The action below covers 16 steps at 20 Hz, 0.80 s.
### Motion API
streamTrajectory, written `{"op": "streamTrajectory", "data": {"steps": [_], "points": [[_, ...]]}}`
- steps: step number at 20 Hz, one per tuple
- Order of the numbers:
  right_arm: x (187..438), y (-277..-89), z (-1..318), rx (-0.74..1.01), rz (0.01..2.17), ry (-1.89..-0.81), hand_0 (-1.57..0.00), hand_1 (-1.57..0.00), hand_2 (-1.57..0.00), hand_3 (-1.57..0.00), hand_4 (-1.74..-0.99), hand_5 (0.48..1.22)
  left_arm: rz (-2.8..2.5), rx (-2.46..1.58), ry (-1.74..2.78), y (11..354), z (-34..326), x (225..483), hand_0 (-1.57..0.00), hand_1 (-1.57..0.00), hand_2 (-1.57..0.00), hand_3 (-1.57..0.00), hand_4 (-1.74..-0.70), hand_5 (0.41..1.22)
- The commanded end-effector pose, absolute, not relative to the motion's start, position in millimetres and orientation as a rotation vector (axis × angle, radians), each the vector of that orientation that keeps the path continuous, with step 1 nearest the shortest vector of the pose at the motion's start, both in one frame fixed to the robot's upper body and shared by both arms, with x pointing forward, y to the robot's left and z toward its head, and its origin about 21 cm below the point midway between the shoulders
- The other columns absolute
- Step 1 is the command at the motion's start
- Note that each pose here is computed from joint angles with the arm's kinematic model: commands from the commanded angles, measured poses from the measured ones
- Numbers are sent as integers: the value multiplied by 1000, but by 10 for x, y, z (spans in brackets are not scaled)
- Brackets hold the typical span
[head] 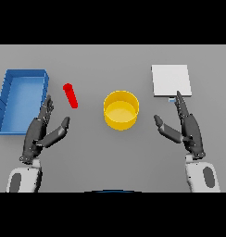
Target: Pick up the red beaker and tilt it to pour out 1 green nut into yellow bowl. Pick up the yellow bowl and place it on the metallic measuring scale.
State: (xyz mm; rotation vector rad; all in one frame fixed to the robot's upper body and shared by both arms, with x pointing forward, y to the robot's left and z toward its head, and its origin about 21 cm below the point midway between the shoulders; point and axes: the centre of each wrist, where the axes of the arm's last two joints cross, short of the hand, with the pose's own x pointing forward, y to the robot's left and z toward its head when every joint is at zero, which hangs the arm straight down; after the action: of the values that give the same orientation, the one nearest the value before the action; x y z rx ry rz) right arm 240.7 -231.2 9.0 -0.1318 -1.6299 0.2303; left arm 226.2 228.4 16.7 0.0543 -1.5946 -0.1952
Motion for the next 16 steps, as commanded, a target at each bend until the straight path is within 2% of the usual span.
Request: {"op": "streamTrajectory", "data": {"steps": [1,3,5,8,12,16], "points": [[2412,-2330,88,-117,214,-1633,1,1,1,1,-1225,590,-196,60,-1585,2307,157,2266,1,1,1,1,-1179,657],[2384,-2317,113,-86,208,-1660,1,1,1,1,-1261,604,-198,62,-1570,2328,151,2265,1,1,1,1,-1171,652],[2370,-2380,112,-79,217,-1662,1,1,1,1,-1284,618,-200,49,-1541,2246,108,2341,1,1,1,1,-1183,658],[2383,-2382,106,-74,238,-1669,1,1,1,1,-1291,623,-207,63,-1537,2213,29,2475,1,1,1,1,-1197,659],[2390,-2437,74,-68,225,-1660,1,1,1,1,-1292,617,-212,100,-1527,2223,-38,2778,1,1,1,1,-1211,659],[2381,-2393,83,-73,228,-1667,1,1,1,1,-1295,622,-207,105,-1535,2166,-93,3061,1,1,1,1,-1219,644]]}}
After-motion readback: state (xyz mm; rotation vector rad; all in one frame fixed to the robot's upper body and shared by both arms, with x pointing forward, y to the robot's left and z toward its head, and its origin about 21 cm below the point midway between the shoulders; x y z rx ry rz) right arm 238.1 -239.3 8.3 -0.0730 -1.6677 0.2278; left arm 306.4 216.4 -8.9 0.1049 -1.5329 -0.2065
